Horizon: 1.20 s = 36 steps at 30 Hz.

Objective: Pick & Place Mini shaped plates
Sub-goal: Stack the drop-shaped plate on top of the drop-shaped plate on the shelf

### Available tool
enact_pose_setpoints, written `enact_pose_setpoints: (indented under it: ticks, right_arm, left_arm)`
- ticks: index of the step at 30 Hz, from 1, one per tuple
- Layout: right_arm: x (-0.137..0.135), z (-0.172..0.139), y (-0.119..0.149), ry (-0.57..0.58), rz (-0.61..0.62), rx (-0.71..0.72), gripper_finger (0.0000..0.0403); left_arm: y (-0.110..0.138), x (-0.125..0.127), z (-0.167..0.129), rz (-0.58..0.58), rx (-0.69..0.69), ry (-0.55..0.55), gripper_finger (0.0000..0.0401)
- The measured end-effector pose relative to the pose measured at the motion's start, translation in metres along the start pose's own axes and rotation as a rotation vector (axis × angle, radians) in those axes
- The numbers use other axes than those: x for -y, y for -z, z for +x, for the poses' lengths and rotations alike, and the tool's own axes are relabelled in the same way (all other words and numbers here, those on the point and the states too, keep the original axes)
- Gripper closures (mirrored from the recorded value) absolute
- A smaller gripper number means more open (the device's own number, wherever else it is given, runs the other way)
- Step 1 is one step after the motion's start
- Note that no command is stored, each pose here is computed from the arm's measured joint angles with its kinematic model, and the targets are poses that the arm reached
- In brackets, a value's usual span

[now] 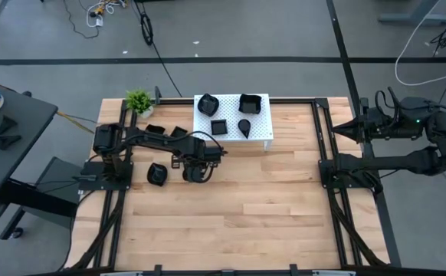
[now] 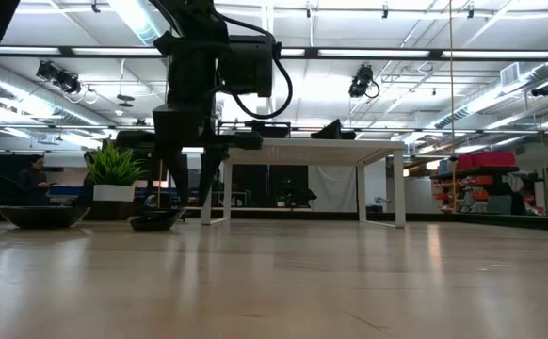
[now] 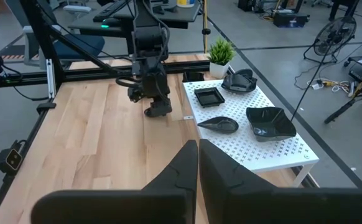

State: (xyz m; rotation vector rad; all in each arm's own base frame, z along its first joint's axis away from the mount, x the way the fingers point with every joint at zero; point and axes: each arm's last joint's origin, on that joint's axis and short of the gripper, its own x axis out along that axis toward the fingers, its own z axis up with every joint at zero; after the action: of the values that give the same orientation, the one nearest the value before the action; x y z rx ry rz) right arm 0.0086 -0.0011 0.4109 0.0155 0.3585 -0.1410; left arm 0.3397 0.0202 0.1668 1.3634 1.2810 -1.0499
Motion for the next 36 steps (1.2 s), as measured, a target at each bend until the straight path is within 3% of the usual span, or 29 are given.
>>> enact_pose_setpoints:
  ticks: [9,16,36]
  right_arm:
    - [0.0,0.0,0.0,0.0,0.0,0.0,0.0383]
    - [0.0,0.0,0.0,0.0,0.0,0.0,0.0383]
    - [0.0,0.0,0.0,0.0,0.0,0.0,0.0383]
  left_arm:
    - [-0.007,0.003,-0.002,-0.025,0.003,0.036,0.0298]
    - [-0.012,0.002,-0.008,-0.071,0.083,0.031,0.0298]
    - [0.007,0.004,0.004,-0.074,0.029,0.027,0.0298]
